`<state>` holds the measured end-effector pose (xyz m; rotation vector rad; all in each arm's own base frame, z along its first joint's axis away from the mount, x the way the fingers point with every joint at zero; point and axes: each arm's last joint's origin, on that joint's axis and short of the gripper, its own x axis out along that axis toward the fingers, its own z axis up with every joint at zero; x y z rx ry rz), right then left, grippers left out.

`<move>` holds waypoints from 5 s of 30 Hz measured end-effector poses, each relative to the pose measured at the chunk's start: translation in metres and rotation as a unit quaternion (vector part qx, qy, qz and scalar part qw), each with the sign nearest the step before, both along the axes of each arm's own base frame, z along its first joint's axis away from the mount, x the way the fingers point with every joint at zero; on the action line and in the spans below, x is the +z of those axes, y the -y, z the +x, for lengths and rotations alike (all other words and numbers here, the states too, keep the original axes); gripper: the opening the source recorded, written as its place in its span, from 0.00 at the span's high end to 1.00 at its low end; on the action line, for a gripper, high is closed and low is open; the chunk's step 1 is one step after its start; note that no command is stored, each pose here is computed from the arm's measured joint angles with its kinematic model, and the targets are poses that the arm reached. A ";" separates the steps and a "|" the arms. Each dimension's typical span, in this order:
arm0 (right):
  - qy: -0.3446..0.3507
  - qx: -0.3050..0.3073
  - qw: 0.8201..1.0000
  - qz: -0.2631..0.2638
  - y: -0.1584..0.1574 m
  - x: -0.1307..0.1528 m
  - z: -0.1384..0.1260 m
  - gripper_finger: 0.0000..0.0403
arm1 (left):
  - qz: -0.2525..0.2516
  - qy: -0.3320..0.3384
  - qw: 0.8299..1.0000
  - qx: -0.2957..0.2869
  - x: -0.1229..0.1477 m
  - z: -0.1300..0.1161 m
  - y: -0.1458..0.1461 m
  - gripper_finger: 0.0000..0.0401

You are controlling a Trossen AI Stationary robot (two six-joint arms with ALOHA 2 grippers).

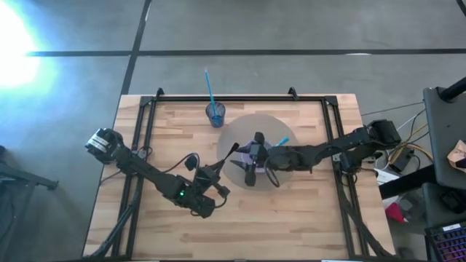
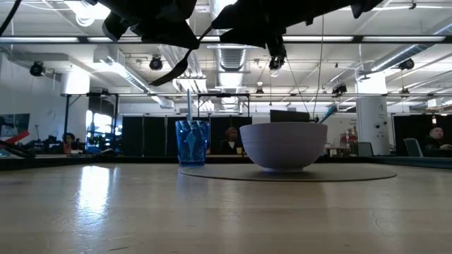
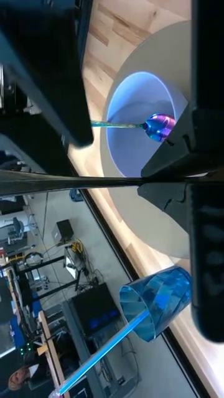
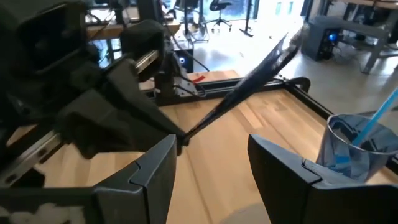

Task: Pick & Place Utensil
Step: Put the black fork into the purple bowl

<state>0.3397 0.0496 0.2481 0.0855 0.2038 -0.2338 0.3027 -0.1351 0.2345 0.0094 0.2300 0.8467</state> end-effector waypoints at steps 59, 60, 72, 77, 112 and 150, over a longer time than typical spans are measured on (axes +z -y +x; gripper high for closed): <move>0.053 0.013 0.998 0.023 0.013 0.009 0.005 0.97 | 0.000 -0.027 0.999 -0.025 -0.001 0.001 0.001 0.85; 0.052 0.013 0.998 0.023 0.013 0.010 0.004 0.97 | 0.001 -0.028 0.999 -0.026 -0.001 0.001 0.001 0.82; 0.004 0.030 1.000 -0.004 0.018 0.031 -0.020 0.97 | -0.025 -0.010 0.999 -0.027 0.000 0.001 0.000 0.54; 0.010 0.056 0.998 0.001 0.029 0.054 -0.042 0.97 | -0.058 -0.010 0.997 -0.053 0.005 0.000 0.000 0.54; 0.015 0.132 0.986 0.104 0.167 0.121 -0.091 0.97 | -0.080 -0.019 0.994 -0.074 0.006 -0.001 0.000 0.55; -0.157 0.273 0.907 0.278 0.266 0.015 -0.023 0.97 | -0.078 -0.043 0.993 -0.079 0.002 -0.003 0.000 0.55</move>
